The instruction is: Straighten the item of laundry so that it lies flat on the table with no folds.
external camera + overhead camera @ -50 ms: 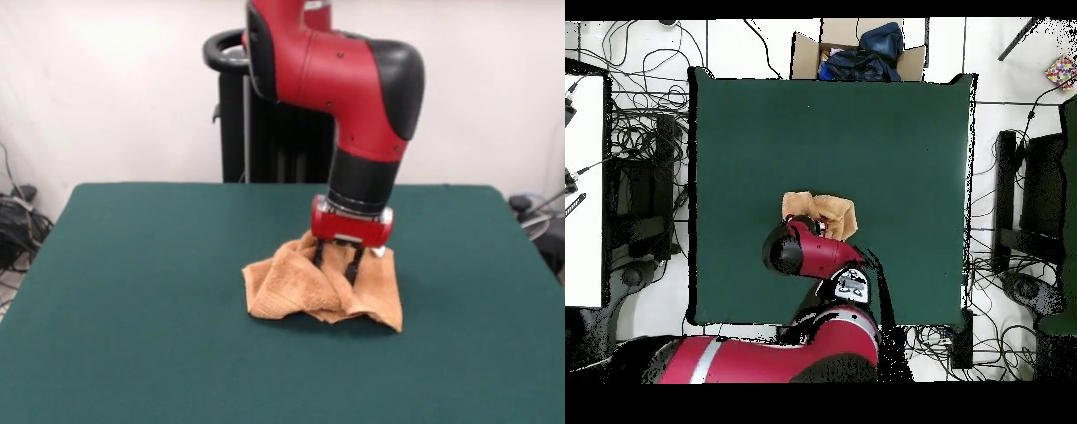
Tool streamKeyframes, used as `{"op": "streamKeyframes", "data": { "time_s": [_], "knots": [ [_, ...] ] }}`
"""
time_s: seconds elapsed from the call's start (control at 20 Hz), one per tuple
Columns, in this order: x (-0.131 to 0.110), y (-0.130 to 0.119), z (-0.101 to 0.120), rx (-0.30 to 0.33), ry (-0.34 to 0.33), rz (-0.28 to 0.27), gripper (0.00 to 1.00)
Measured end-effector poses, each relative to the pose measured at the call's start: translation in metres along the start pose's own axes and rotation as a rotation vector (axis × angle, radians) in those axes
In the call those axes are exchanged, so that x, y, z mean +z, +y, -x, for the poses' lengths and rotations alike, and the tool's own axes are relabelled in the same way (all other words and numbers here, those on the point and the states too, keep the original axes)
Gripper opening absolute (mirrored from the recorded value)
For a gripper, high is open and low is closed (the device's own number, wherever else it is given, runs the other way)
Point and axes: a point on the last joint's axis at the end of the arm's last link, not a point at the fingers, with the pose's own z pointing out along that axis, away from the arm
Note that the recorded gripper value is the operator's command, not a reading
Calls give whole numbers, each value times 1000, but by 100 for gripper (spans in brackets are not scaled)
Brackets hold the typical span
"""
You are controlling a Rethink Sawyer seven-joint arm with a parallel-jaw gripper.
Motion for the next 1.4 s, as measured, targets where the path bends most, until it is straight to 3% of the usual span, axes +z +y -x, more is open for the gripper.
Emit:
{"op": "streamKeyframes", "data": {
  "time_s": [0.55, 1.0, 1.2, 1.4],
  "knots": [
    [-20, 23, -1, -30, -4, 24, 0],
    [-51, 20, -14, -1, 135, 66, 0],
    [-66, 9, -16, 23, 194, 88, 0],
    [-82, -19, -13, 36, 231, 94, 0]
  ]
}}
